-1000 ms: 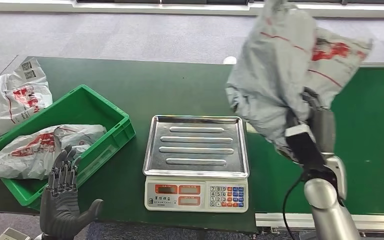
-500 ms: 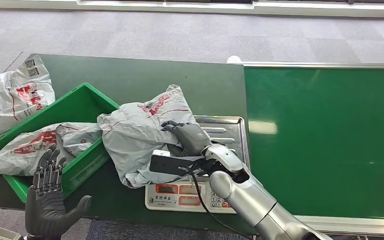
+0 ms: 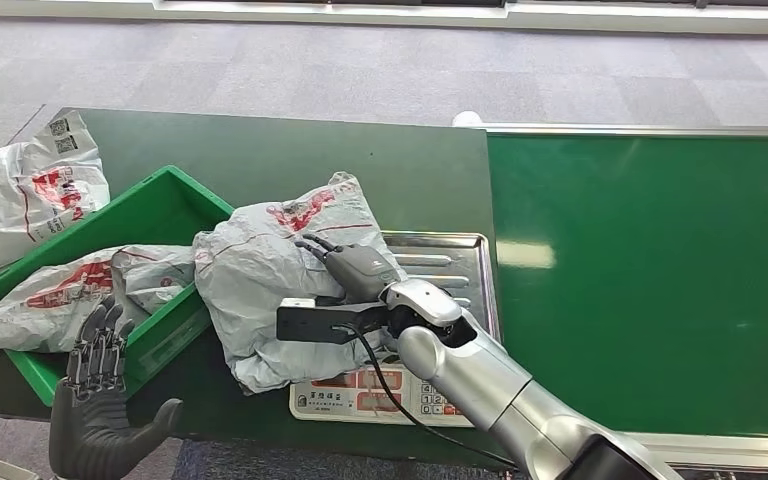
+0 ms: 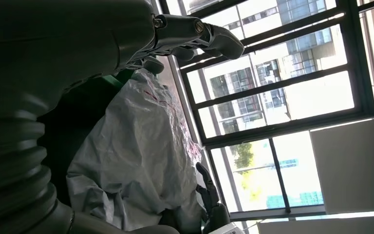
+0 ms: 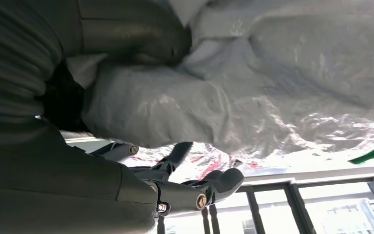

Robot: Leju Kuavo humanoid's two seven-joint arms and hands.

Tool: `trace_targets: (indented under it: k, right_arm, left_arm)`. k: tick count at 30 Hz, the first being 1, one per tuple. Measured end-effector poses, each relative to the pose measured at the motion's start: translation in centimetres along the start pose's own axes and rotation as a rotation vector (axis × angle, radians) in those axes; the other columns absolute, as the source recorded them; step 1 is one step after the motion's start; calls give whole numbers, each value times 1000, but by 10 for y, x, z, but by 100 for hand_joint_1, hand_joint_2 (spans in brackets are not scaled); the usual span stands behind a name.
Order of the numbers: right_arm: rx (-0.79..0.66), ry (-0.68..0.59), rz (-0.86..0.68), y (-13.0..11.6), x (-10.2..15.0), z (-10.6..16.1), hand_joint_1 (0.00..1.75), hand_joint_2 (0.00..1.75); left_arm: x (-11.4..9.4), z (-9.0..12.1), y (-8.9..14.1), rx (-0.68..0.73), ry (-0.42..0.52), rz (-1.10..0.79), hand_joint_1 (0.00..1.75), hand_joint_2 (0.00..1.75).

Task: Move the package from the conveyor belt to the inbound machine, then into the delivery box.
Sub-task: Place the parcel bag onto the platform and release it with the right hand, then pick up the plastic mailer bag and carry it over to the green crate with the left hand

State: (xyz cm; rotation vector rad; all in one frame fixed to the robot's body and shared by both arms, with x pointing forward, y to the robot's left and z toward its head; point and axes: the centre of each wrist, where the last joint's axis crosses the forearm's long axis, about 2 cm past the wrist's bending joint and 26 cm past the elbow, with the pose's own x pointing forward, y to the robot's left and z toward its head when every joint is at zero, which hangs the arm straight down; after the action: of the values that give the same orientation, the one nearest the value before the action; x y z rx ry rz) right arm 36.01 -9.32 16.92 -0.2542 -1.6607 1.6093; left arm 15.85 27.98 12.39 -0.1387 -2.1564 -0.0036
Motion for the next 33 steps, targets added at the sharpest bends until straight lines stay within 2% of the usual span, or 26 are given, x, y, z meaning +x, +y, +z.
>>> trace_targets:
  k: [10,14,18,20,22,25,28,31,33]
  right_arm:
    - [-31,-53,-6,-5,6,0,0,175]
    - [-78,-120,-33,1,12,16,0,175]
    - [-212,-249,-171,1,16,41,0,175]
    - [-364,-313,-248,-3,17,56,0,175]
    - [-583,-368,-312,-9,19,75,0,175]
    - [-788,-391,-327,-20,18,98,0,175]
    - [-1007,-423,-336,-20,22,116,0,175]
    - [-1397,-381,-329,-24,25,142,0,175]
    - [-1543,-341,-312,-28,27,159,0,175]
  left_arm:
    - [6,1,-1,-18,4,-48,0,175]
    - [10,0,-2,-71,-1,-138,0,175]
    - [13,-13,-8,-119,5,-230,0,175]
    - [14,-25,-12,-143,-4,-255,0,175]
    - [14,-38,-17,-171,-16,-275,0,175]
    - [15,-51,-23,-197,-36,-283,0,175]
    - [16,-61,-28,-226,-36,-308,0,175]
    - [16,-75,-35,-271,10,-377,0,175]
    - [13,-86,-41,-306,49,-430,0,175]
